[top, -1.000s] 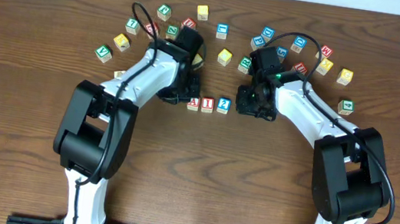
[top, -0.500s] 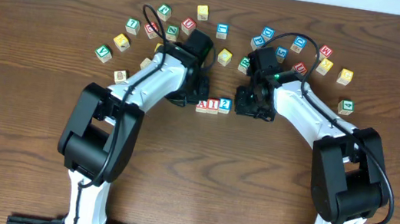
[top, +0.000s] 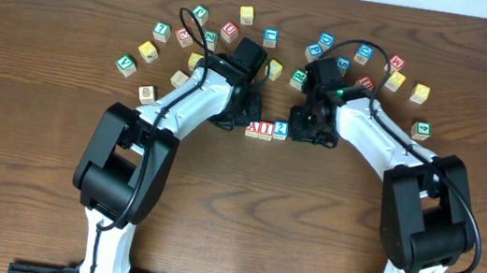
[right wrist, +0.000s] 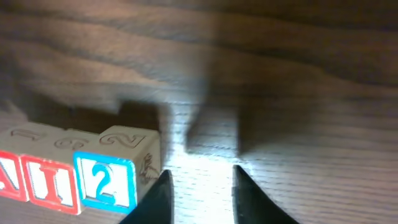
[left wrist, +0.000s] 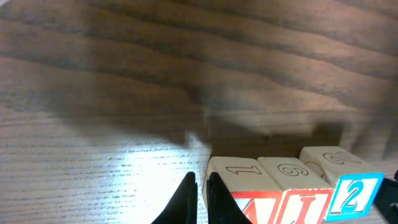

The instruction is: Spell out AI2

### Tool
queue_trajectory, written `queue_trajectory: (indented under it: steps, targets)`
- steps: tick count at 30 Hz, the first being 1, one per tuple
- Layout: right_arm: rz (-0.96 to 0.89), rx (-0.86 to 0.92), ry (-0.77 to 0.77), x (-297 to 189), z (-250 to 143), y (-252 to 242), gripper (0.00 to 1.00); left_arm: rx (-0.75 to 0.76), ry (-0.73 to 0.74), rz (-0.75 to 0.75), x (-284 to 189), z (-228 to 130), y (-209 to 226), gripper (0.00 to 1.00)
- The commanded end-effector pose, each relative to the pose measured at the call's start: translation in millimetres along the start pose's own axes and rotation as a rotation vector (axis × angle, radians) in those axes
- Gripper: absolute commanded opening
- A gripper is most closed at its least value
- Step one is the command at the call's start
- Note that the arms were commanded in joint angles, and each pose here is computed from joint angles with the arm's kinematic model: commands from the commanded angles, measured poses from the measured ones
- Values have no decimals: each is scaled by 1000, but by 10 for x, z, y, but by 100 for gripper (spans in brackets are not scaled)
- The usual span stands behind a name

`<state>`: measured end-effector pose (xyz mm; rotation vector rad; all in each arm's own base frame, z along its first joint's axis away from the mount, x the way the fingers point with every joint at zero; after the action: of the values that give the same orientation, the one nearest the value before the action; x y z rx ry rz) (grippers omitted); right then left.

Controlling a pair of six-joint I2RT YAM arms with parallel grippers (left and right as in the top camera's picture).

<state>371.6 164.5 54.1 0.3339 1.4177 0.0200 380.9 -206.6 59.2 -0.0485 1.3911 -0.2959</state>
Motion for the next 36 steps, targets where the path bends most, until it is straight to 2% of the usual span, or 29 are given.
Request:
queue_trajectory:
  steps: [1,5,15,20,36]
  targets:
    - [23,-6,-55,-127,206,56,18,-10,18,6,63,-34,30,8]
    - [52,-10,-103,-195,335,137,11,-12,28,8,63,-54,34,8]
    - [106,-22,-157,-110,382,374,10,-53,55,17,61,-112,48,8]
    - [100,-9,-139,27,354,388,4,-80,64,14,60,-129,44,8]
    - [103,9,-132,142,344,406,5,-108,82,-22,57,-155,-5,8]
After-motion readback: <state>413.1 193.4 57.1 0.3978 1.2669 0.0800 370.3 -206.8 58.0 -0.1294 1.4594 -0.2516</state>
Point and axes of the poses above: each gripper's point midway between its finger pads, its own x axis out along the fingers, its own y axis along the line the jaws close on, z = x × y, the point moved 4 cm from there along -x, back along the fingers, and after that the axes turned 13 degrees about x, right-handed, at the moved point
